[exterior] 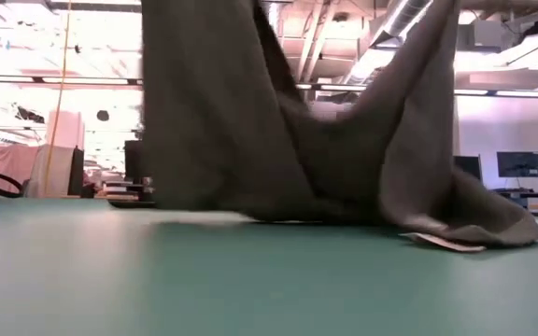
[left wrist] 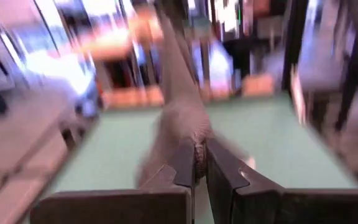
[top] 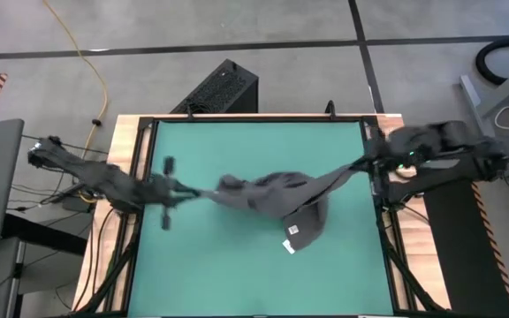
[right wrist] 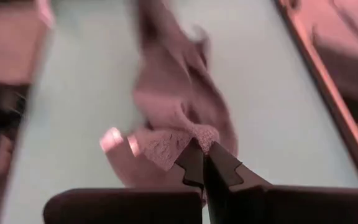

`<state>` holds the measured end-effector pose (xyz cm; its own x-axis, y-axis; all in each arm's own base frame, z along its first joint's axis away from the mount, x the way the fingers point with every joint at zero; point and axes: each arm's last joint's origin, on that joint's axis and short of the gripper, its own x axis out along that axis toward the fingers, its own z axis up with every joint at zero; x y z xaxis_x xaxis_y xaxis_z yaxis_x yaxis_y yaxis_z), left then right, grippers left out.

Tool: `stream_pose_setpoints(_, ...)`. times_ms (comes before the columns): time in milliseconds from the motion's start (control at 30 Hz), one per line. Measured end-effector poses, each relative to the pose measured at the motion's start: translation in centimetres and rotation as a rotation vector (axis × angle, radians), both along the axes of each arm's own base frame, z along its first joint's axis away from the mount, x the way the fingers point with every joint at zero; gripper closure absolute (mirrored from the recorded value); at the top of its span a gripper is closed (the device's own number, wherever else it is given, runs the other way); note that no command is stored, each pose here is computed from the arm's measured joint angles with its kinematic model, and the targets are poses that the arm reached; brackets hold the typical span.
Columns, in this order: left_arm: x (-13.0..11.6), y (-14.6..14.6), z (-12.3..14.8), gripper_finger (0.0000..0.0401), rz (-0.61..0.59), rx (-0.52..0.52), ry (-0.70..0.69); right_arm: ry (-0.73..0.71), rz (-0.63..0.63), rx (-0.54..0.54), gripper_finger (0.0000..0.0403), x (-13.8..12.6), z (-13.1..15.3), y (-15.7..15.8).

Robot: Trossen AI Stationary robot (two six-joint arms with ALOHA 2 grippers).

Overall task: Roll towel into tight, uniform cylinder
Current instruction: Fold the gray towel

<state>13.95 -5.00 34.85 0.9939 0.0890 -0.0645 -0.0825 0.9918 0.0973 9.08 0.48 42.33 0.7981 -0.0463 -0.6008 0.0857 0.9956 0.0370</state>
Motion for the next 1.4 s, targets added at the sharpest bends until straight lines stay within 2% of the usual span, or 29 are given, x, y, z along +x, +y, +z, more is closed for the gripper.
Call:
stream_pose_setpoints(100, -2.9, 1.2, 2.8, 0.04, -0.023, -0.011, -0.244, -0.163, 0.128, 0.02, 0.0387, -1.2, 3.1, 0.2)
stream_pose_setpoints(167, -4.2, 1.6, 4.1, 0.04, -0.075, 0.004, -0.368, -0.273, 0.261, 0.08, 0.0387, -1.9, 4.8, 0.6)
stream_pose_setpoints(300, -4.7, 1.4, 4.8, 0.0401, -0.162, 0.05, -0.457, -0.409, 0.571, 0.209, 0.0387, -3.4, 6.7, 1.5)
stream_pose_setpoints(400, -4.4, 1.0, 5.4, 0.0401, -0.223, 0.105, -0.507, -0.451, 0.635, 0.219, 0.0387, -4.3, 7.0, 1.6)
stream_pose_setpoints(567, -4.6, 0.9, 9.0, 0.0401, -0.238, 0.234, -0.538, -0.473, 0.664, 0.184, 0.0387, -5.0, 7.0, 1.6)
stream_pose_setpoints(733, -5.0, 1.4, 12.4, 0.0401, -0.143, 0.3, -0.45, -0.481, 0.593, 0.116, 0.0387, -5.1, 6.9, 1.3)
stream_pose_setpoints(867, -4.2, 1.4, 13.2, 0.0401, -0.026, 0.336, -0.3, -0.394, 0.45, 0.008, 0.0387, -4.3, 6.0, 1.0)
stream_pose_setpoints(967, -3.5, 1.7, 12.4, 0.0401, 0.17, 0.358, -0.151, -0.246, 0.267, -0.1, 0.0387, -3.3, 4.6, 0.5)
stream_pose_setpoints(1067, -3.1, 2.2, 11.1, 0.0401, 0.434, 0.379, 0.03, -0.11, 0.034, -0.261, 0.0387, -1.9, 3.1, 0.0)
stream_pose_setpoints(1167, -2.7, 2.8, 9.4, 0.0401, 0.639, 0.392, 0.173, 0.039, -0.092, -0.442, 0.0387, -0.7, 1.0, -0.4)
stream_pose_setpoints(1300, -2.8, 4.0, 7.3, 0.0401, 0.74, 0.331, 0.281, 0.248, -0.165, -0.675, 0.0387, 1.4, -2.4, -1.2)
stream_pose_setpoints(1400, -2.9, 4.9, 6.1, 0.0401, 0.817, 0.281, 0.353, 0.38, -0.206, -0.773, 0.0387, 3.1, -4.9, -2.2)
